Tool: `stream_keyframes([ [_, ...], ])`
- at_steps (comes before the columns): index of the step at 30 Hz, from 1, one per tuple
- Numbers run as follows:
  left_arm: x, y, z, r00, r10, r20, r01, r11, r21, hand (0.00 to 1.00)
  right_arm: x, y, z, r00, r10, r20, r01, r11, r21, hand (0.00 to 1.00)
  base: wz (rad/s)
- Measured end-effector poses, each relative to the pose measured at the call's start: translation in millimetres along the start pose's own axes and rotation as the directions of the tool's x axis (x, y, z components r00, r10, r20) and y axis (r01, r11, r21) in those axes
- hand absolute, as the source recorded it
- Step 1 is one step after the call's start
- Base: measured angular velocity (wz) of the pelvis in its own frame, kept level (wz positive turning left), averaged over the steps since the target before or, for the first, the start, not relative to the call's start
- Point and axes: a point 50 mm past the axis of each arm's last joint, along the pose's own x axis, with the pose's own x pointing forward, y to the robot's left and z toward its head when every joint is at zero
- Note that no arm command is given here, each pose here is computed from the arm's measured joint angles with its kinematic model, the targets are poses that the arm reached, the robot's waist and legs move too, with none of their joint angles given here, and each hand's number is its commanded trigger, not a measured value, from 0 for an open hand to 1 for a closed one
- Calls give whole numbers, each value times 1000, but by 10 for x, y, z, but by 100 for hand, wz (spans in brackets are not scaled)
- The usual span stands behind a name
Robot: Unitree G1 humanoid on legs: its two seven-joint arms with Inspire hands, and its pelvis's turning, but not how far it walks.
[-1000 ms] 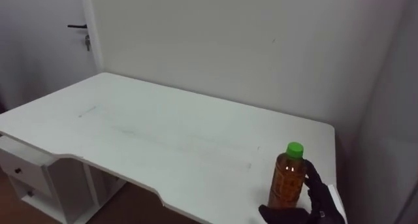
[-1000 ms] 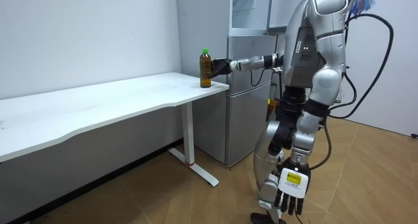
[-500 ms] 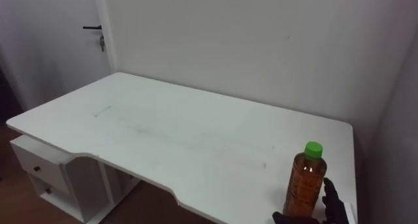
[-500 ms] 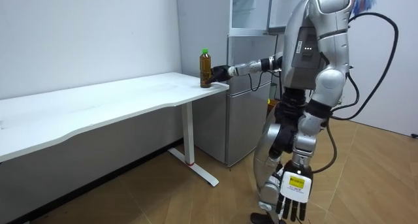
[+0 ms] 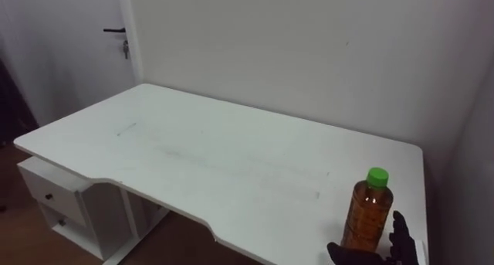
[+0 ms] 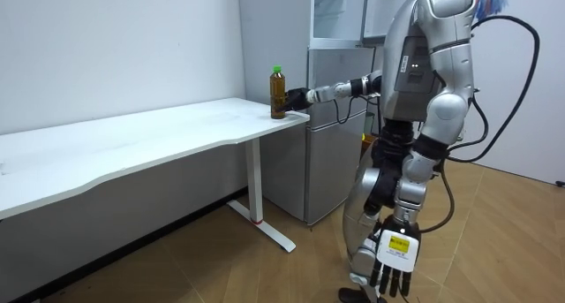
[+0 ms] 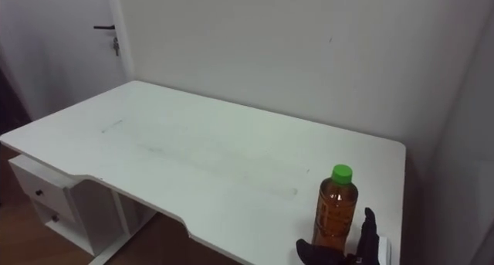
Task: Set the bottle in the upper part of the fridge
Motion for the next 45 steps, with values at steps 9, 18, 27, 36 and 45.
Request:
stream_keyframes([
  [9, -1, -4, -10, 1000, 1, -1, -1, 1000, 3, 0, -2, -9, -1, 1000, -24, 0, 24, 1000, -1, 0, 0],
  [18, -11, -21, -24, 1000, -12, 3, 12, 1000, 1, 0, 0, -13, 6, 999, -39, 1, 39, 999, -1, 0, 0],
  [27, -12, -17, -25, 1000, -17, 5, 17, 1000, -18, 0, 53, 56, 193, 998, -39, 52, 38, 999, 18, 0, 1],
  [36, -3, -30, -89, 999, -37, -14, 36, 999, -28, 0, 82, 137, 362, 995, -22, 100, 18, 999, 36, 0, 0],
  [45, -2, -32, -117, 999, -40, -27, 39, 998, -46, 0, 44, 156, 455, 990, -42, 138, 35, 998, 56, 100, 0],
])
